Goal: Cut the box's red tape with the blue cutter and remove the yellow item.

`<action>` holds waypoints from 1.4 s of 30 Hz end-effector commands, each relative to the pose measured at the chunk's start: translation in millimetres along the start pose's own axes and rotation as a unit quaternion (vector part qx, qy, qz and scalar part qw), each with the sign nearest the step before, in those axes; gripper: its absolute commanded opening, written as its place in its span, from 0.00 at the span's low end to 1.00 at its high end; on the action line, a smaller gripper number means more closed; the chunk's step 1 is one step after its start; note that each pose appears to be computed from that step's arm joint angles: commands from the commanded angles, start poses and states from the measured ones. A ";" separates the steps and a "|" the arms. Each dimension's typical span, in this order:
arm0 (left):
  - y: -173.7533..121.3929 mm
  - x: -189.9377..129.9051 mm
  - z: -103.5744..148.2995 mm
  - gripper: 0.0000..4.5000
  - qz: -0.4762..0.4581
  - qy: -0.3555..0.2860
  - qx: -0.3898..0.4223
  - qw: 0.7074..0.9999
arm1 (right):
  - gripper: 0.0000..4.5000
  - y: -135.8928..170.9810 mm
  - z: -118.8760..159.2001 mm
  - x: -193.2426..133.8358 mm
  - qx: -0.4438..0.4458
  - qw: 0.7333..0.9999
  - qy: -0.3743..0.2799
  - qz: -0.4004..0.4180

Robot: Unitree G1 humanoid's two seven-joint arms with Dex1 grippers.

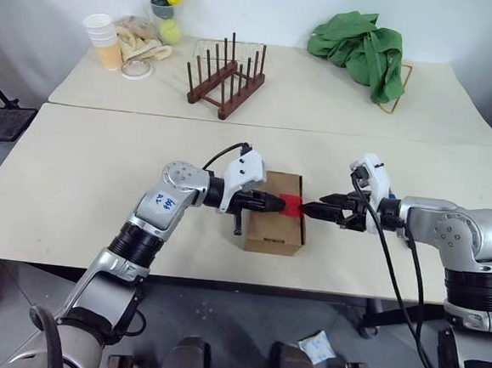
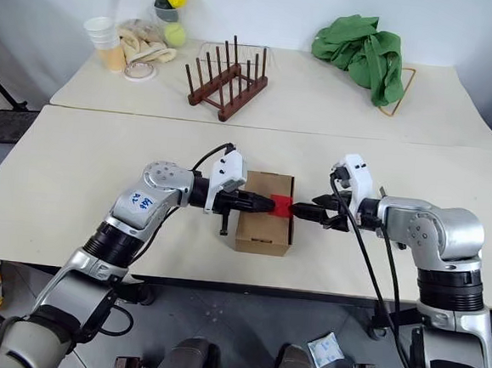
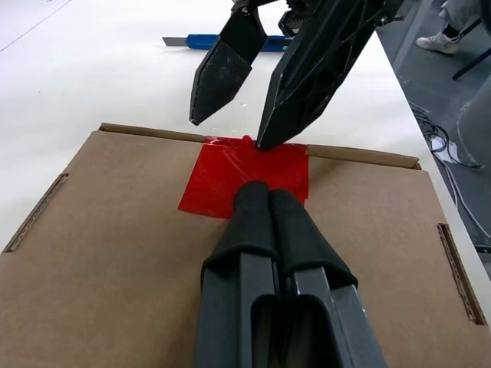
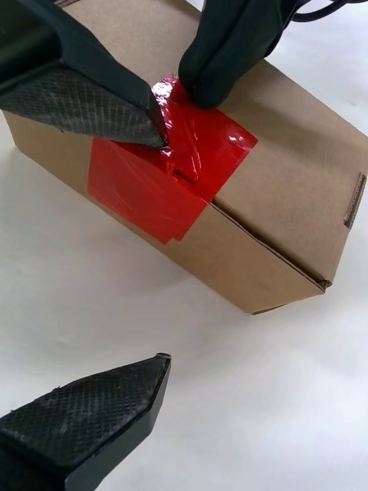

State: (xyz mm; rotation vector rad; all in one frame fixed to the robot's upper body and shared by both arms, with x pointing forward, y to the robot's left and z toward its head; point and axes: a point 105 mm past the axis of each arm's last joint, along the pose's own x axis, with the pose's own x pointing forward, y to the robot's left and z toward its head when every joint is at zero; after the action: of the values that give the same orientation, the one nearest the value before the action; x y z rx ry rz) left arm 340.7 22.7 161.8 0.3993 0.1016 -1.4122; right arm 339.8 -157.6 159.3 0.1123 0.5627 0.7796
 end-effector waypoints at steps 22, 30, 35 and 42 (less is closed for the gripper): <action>-7.1 -3.4 -24.6 0.00 -0.003 0.040 -0.030 0.999 | 0.98 -25.0 -33.5 1.0 -0.131 0.983 0.079 -0.096; -6.8 -5.4 -24.7 0.00 -0.002 0.043 -0.028 0.999 | 0.98 -30.3 -29.8 -0.1 -0.276 0.949 0.078 -0.133; -4.8 -8.9 -24.2 0.00 0.003 0.043 -0.023 0.999 | 0.98 -34.0 -10.6 -24.1 -0.188 0.976 0.015 -0.111; -3.8 -15.2 -26.0 0.00 0.005 0.045 -0.015 0.999 | 0.98 -28.1 -4.9 -43.8 0.043 0.999 0.006 0.000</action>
State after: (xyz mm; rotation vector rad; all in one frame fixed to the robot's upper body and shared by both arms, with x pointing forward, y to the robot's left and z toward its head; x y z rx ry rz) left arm 338.5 36.0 162.0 0.4382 0.1074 -1.3985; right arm 333.9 -212.5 159.0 0.1158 0.5985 0.7113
